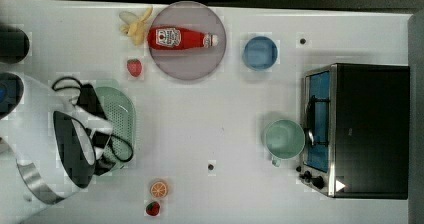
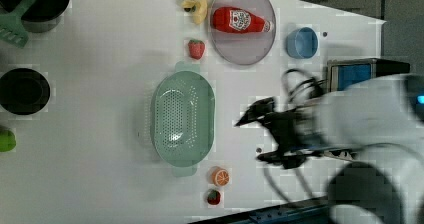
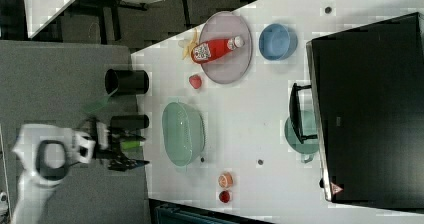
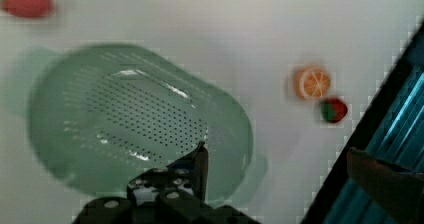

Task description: Drag strainer left to right.

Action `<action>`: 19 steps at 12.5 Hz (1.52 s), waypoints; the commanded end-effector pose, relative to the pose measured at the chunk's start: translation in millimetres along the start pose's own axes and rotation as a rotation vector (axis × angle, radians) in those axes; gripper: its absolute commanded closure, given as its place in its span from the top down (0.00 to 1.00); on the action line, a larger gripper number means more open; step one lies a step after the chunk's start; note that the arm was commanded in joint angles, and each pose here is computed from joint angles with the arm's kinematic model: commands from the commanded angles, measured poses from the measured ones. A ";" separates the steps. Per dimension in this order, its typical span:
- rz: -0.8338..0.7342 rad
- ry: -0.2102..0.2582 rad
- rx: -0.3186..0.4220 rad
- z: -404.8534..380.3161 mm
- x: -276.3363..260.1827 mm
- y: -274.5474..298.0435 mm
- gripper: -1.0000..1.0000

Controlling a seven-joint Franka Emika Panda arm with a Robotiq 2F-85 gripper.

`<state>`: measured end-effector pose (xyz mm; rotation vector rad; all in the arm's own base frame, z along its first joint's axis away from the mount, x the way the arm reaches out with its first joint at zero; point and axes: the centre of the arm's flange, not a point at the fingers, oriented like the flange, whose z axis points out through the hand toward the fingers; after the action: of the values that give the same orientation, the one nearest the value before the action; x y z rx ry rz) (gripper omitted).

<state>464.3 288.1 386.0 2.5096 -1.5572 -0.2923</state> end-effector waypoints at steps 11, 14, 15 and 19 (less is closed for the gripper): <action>0.353 -0.181 0.230 177.0 -1.9 -54.9 1.00; 0.367 -0.148 0.208 206.4 17.0 -57.8 1.00; 0.368 -0.144 0.214 210.3 18.6 -58.8 1.00; 0.421 -0.130 0.221 218.9 44.2 -56.4 1.00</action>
<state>466.3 258.3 142.4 2.3044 -2.1448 -0.2613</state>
